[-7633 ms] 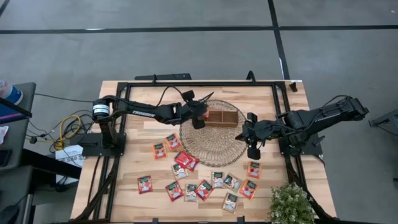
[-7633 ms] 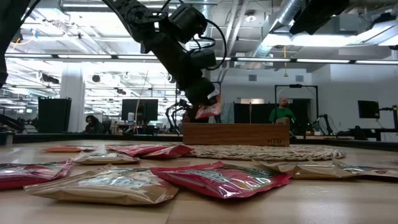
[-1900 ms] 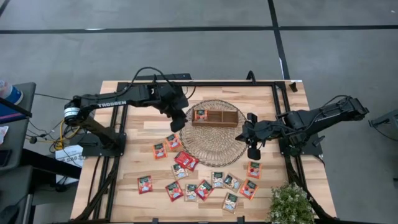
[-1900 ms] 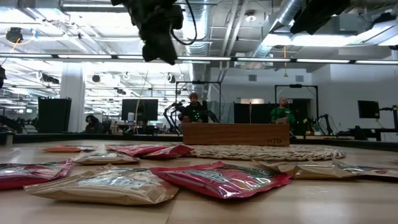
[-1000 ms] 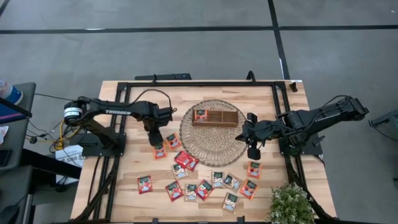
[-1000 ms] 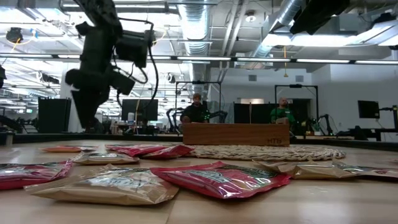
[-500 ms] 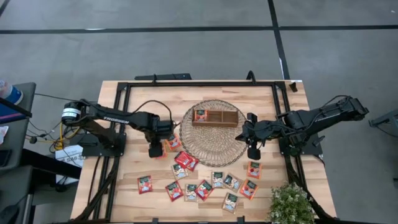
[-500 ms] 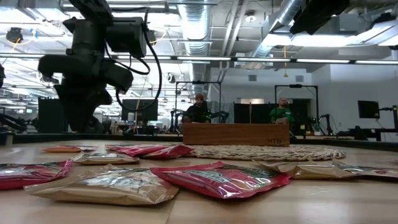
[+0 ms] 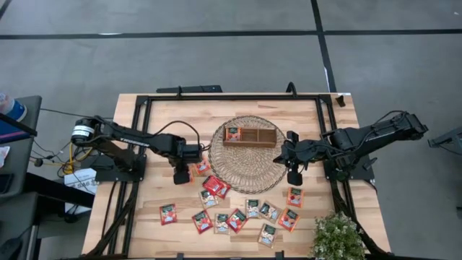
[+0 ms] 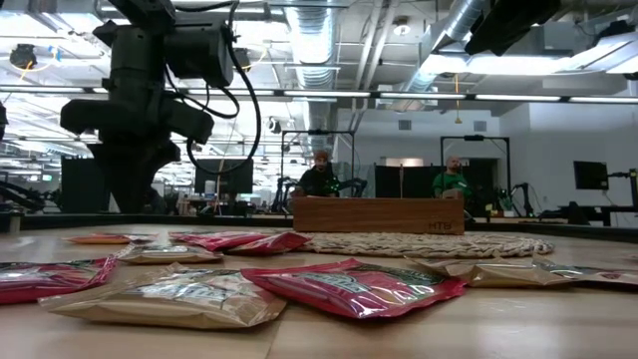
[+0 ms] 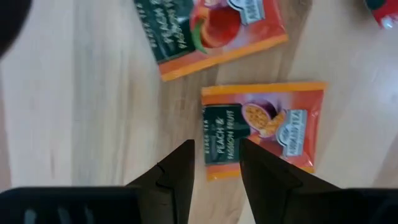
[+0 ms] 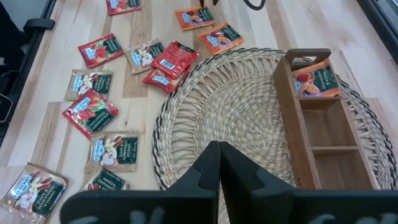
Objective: Pick & Place Tea
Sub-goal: Put the orange tea bag into the left section of the wooden organizer
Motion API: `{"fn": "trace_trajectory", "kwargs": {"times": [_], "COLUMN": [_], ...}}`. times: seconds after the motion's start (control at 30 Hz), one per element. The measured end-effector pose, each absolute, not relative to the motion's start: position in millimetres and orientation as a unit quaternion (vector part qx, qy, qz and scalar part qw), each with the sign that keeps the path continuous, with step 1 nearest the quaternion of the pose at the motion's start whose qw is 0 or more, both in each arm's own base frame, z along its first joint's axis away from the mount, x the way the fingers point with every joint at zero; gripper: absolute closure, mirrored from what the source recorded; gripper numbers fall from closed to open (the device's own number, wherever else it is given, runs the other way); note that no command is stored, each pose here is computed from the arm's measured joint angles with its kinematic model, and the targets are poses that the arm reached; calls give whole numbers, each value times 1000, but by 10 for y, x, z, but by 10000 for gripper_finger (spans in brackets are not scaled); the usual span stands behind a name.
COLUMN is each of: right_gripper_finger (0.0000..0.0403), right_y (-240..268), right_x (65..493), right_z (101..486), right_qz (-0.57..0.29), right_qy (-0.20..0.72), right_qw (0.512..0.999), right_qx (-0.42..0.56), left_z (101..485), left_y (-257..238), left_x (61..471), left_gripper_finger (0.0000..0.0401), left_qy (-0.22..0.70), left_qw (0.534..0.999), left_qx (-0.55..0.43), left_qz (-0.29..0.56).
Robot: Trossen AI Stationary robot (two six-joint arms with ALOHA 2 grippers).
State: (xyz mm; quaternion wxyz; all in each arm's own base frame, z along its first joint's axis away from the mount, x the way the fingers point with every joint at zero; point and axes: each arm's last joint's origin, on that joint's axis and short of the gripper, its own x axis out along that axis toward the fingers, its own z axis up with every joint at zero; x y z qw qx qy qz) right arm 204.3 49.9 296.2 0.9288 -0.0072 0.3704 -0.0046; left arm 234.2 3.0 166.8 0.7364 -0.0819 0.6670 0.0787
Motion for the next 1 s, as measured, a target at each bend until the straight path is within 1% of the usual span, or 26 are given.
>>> {"fn": "trace_trajectory", "kwargs": {"times": [0.3, 0.47, 0.63, 0.9, 1.0], "right_gripper_finger": [403, 403, 403, 403, 403], "right_y": [499, 499, 500, 500, 500], "right_x": [2043, 2043, 2044, 2046, 2046], "right_z": [2962, 2962, 2962, 2965, 2965], "right_qz": [-5, -4, -4, -4, -4], "right_qy": [370, 370, 370, 369, 368], "right_qw": [929, 929, 929, 930, 930], "right_qx": [-7, -7, -7, -7, -7], "left_z": [1613, 1432, 1299, 1286, 1284], "left_y": [32, 34, 32, 30, 31], "left_x": [2350, 2357, 2365, 2366, 2371], "left_gripper_finger": [284, 284, 284, 285, 294], "left_qy": [674, 695, 698, 695, 693], "left_qw": [728, 708, 705, 704, 706], "left_qx": [-87, -84, -86, -103, -105], "left_qz": [88, 92, 90, 102, 103]}}
